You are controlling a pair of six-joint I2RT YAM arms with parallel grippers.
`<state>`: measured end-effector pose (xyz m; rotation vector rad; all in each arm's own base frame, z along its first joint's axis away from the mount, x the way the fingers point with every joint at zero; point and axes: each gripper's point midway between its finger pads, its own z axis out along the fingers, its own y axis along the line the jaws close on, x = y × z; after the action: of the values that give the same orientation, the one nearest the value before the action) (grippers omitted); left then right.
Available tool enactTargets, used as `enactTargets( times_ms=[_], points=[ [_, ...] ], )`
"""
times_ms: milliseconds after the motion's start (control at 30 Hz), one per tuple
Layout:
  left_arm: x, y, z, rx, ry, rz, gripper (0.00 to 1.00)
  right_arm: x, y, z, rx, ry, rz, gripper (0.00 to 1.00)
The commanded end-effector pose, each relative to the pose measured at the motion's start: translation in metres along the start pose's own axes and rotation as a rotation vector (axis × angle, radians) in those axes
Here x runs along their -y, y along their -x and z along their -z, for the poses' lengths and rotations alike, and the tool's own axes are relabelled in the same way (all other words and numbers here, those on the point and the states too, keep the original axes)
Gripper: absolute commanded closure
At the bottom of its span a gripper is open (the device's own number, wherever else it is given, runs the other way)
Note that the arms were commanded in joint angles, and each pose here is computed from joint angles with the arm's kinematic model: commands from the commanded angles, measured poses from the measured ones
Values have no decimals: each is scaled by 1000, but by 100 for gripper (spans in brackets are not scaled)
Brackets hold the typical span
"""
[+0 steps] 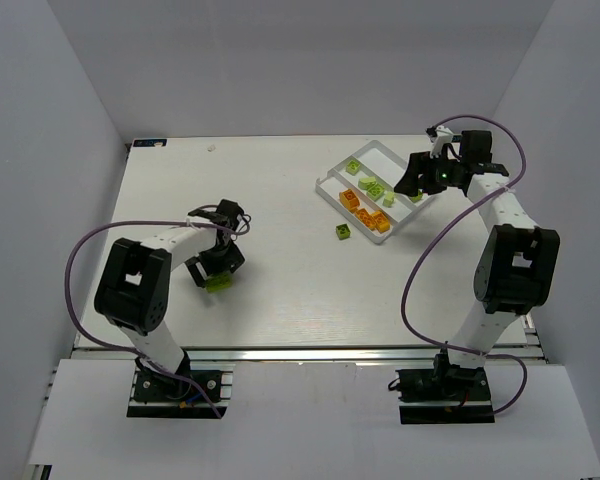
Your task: Sort the legos into containers by color
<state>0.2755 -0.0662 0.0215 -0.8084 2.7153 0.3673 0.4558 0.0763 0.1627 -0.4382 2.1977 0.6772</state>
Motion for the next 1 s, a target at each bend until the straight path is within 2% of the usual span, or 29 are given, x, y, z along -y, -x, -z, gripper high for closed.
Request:
enactTargets(
  times_ms=[0, 267, 367, 433, 467, 500, 600, 633, 700, 767, 800, 867, 900, 933, 967],
  points=[
    [-5, -12, -6, -25, -37, -38, 4, -6, 10, 8, 39, 22, 5, 23],
    [-12, -38, -12, -89, -90, -29, 5, -7, 8, 9, 42, 37, -13, 22],
    [-6, -37, -14, -79, -128, -48, 10, -7, 8, 9, 40, 40, -21, 23],
    [-2, -33, -15, -65, -143, -68, 17, -8, 7, 9, 38, 43, -23, 23],
    [0, -30, -13, -58, -146, -70, 21, -7, 6, 9, 37, 40, -24, 23],
    [0, -31, -15, -63, -140, -84, 31, -8, 6, 10, 37, 40, -25, 23],
    [8, -27, -12, -58, -173, -102, 53, -11, 4, 12, 32, 43, -23, 23],
    [12, -27, -8, -66, -202, -108, 67, -12, 0, 13, 29, 49, -22, 23],
    [31, -20, 6, -33, -282, -150, 77, -16, 0, 16, 31, 58, -8, 24],
    [55, -20, 29, -46, -432, -191, 88, -22, -2, 19, 32, 81, 3, 28],
    [74, -12, 42, -1, -530, -220, 88, -25, -3, 22, 34, 87, 20, 30],
    [109, -16, 88, -12, -790, -275, 89, -32, -5, 25, 37, 114, 35, 43],
    [128, -5, 107, 40, -903, -294, 92, -36, -3, 28, 46, 120, 50, 53],
    [146, -1, 135, 69, -995, -327, 93, -38, -5, 29, 47, 129, 65, 82],
    [160, 0, 145, 68, -1049, -354, 94, -39, -6, 30, 49, 135, 69, 98]
  ],
)
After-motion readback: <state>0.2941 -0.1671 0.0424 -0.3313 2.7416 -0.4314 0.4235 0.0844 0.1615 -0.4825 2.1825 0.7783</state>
